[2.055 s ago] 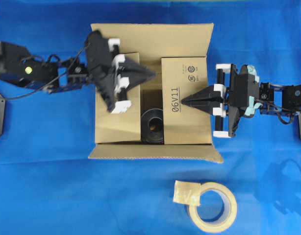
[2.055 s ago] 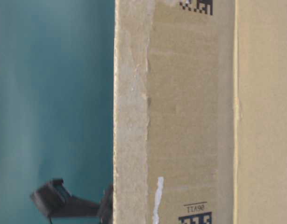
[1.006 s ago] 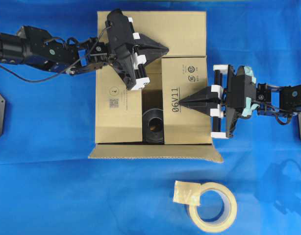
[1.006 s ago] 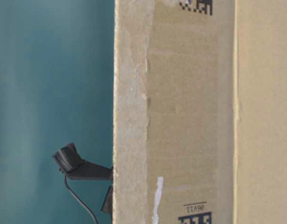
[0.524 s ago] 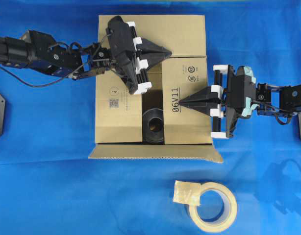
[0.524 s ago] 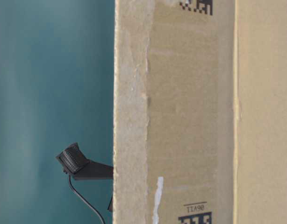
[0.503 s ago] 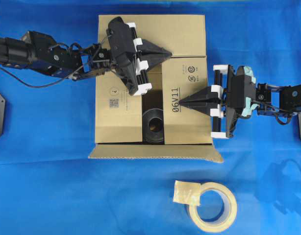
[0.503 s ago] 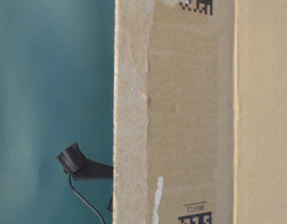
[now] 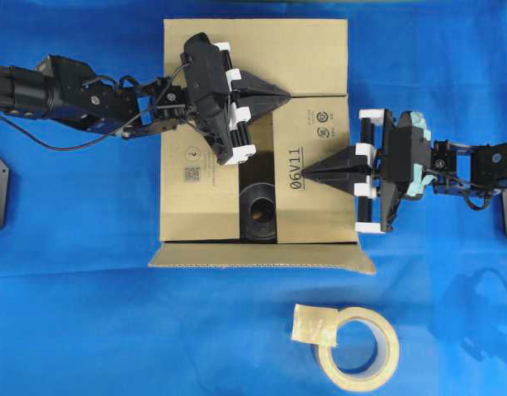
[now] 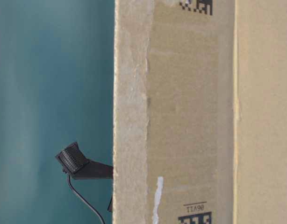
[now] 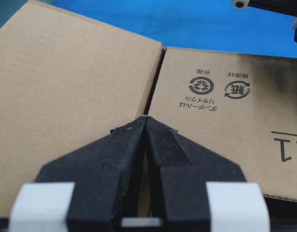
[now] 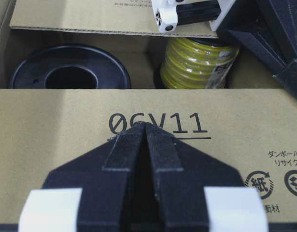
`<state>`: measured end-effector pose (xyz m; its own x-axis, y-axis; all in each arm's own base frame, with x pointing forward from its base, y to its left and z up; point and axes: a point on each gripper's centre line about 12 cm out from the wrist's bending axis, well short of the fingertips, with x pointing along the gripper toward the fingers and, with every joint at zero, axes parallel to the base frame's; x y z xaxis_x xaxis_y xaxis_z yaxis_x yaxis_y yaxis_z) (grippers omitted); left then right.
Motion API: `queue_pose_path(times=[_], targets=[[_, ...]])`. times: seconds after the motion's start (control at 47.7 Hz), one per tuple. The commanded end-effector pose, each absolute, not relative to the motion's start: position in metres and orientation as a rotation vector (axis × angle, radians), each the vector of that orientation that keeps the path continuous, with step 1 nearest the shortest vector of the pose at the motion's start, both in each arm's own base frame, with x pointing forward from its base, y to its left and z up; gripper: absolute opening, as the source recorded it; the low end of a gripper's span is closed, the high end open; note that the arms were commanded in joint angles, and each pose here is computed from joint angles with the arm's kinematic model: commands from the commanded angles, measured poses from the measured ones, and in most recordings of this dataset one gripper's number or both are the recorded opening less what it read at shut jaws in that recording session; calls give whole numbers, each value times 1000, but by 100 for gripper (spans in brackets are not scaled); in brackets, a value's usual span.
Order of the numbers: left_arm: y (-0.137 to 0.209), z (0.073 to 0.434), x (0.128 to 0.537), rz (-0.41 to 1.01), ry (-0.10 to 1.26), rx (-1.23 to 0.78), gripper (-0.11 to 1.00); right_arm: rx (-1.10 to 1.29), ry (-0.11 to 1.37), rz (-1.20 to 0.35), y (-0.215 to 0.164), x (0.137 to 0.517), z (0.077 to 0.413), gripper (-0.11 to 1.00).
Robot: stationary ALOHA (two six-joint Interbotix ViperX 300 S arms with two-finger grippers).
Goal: Close the cardboard box.
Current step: 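Fold the far flap down with the left gripper, right holding its flap, then swing the right gripper down and fold the near flap up and over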
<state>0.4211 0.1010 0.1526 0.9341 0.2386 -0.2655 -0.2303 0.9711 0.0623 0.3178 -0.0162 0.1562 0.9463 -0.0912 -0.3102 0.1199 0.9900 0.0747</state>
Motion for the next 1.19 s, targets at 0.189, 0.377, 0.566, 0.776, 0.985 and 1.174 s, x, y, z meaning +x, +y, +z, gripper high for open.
queue_pose_path(times=[0.189,0.377,0.566,0.776,0.985,1.174], targets=[[109,157,419,259,266,28,0,104,219,-59,-4,306,213,0],[110,156,419,260,271,28,0,95,126,49,22,280,255,0],[109,154,417,260,279,27,0,52,60,225,64,257,270,0],[109,154,417,260,279,27,0,-1,103,345,96,259,253,0],[109,154,417,260,277,27,0,-7,154,309,91,275,238,0],[109,154,417,260,278,24,0,5,154,216,65,282,238,0]])
